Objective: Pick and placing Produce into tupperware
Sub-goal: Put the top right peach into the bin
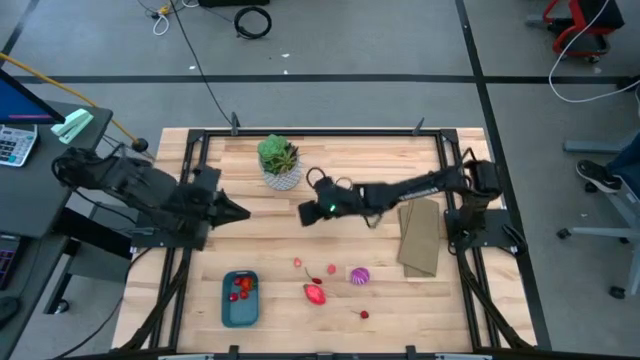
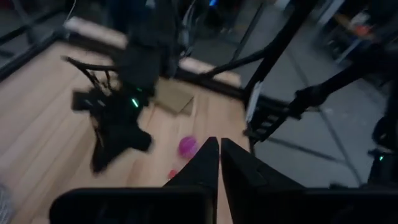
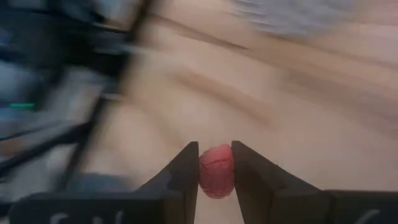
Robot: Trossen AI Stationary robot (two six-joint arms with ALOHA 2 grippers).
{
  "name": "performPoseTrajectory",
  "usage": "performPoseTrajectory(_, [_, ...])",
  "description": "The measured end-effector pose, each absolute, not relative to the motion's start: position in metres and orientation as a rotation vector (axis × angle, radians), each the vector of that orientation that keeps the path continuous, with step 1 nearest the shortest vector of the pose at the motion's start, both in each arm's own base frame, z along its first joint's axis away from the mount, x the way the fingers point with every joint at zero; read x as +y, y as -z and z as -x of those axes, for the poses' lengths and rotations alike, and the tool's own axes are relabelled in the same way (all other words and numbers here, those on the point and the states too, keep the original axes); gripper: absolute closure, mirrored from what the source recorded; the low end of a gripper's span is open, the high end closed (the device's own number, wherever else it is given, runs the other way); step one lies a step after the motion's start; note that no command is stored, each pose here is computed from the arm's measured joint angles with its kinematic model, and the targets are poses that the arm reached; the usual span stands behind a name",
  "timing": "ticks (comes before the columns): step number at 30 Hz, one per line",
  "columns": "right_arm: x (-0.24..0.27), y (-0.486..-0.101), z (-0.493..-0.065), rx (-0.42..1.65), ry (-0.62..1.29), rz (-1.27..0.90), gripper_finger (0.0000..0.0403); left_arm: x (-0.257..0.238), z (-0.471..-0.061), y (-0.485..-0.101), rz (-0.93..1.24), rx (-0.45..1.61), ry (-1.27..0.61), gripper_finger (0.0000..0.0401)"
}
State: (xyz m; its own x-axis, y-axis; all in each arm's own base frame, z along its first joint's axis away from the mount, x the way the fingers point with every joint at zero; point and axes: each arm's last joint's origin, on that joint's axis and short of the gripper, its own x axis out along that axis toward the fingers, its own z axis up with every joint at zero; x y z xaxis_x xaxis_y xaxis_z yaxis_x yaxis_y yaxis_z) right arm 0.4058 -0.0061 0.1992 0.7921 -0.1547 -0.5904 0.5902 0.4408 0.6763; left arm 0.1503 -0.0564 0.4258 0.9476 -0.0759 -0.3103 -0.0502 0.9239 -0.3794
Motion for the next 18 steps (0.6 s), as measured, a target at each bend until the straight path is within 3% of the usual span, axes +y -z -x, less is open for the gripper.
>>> performPoseTrajectory(6, [0.056,-0.231,-0.417,0.226,0.174,-0.852,0.0306,-0.046,-0.129,-0.448,0.343,0.130,0.068,0.0387])
performPoseTrajectory(11, [0.096,-0.239,-0.416,0.219,0.100,-0.843,0.0305,-0.038,-0.117,-0.463,0.296,-0.011,0.070,0.0386])
performPoseTrajectory(18, [0.127,-0.286,-0.450,0.145,0.001,-0.713,0.0305,-0.033,-0.113,-0.471,0.262,-0.097,0.049,0.0386])
